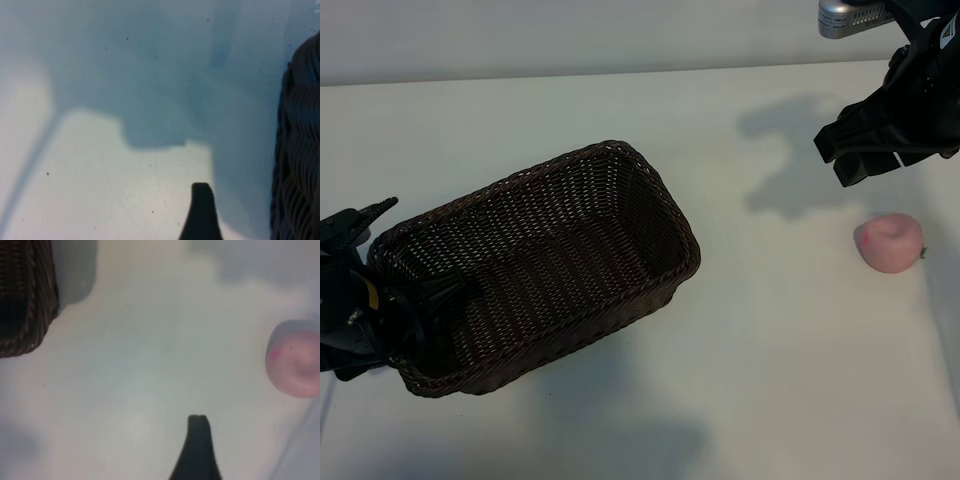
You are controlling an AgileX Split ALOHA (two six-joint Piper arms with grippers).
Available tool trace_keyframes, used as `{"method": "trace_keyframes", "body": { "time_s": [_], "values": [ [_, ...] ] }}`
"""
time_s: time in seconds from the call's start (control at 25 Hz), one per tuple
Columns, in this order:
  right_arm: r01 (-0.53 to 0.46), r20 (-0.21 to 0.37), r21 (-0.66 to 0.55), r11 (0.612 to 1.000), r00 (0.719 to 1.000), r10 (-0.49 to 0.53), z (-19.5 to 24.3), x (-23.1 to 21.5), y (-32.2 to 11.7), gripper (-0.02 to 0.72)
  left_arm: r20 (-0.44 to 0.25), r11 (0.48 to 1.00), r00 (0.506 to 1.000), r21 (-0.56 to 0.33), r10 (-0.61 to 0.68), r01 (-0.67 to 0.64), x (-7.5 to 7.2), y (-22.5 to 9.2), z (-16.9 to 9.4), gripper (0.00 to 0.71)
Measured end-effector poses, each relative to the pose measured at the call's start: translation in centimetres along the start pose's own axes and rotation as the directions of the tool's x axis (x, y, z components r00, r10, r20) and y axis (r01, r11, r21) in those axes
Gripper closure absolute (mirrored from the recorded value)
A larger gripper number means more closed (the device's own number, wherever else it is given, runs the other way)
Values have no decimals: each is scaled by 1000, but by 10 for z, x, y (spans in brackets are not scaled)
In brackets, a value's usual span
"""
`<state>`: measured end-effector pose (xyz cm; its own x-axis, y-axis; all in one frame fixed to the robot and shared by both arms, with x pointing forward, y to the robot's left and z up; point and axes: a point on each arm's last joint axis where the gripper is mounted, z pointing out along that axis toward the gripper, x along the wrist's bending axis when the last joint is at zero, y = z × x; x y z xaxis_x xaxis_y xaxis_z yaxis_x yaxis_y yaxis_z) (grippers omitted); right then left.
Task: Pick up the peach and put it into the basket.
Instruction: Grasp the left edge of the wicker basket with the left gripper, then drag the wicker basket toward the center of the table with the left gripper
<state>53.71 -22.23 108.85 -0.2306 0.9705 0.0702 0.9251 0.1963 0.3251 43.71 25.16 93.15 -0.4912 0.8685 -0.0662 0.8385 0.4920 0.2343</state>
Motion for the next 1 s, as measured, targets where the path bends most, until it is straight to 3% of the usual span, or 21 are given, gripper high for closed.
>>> {"method": "trace_keyframes", "body": {
  "time_s": [0.24,0.48,0.8,1.0],
  "values": [
    [0,0,0,1000,1000,0,0,0,0,145,4,1000,1000,-3,0,0,0,0,0,282],
    [0,0,0,1000,1000,0,0,0,0,145,19,1000,1000,-12,5,-5,-2,1,0,472],
    [0,0,0,1000,1000,0,0,0,0,145,54,999,998,-33,6,-4,-5,3,0,489],
    [0,0,0,1000,1000,0,0,0,0,145,118,999,993,-41,-1,6,-10,4,-1,526]
  ]
}}
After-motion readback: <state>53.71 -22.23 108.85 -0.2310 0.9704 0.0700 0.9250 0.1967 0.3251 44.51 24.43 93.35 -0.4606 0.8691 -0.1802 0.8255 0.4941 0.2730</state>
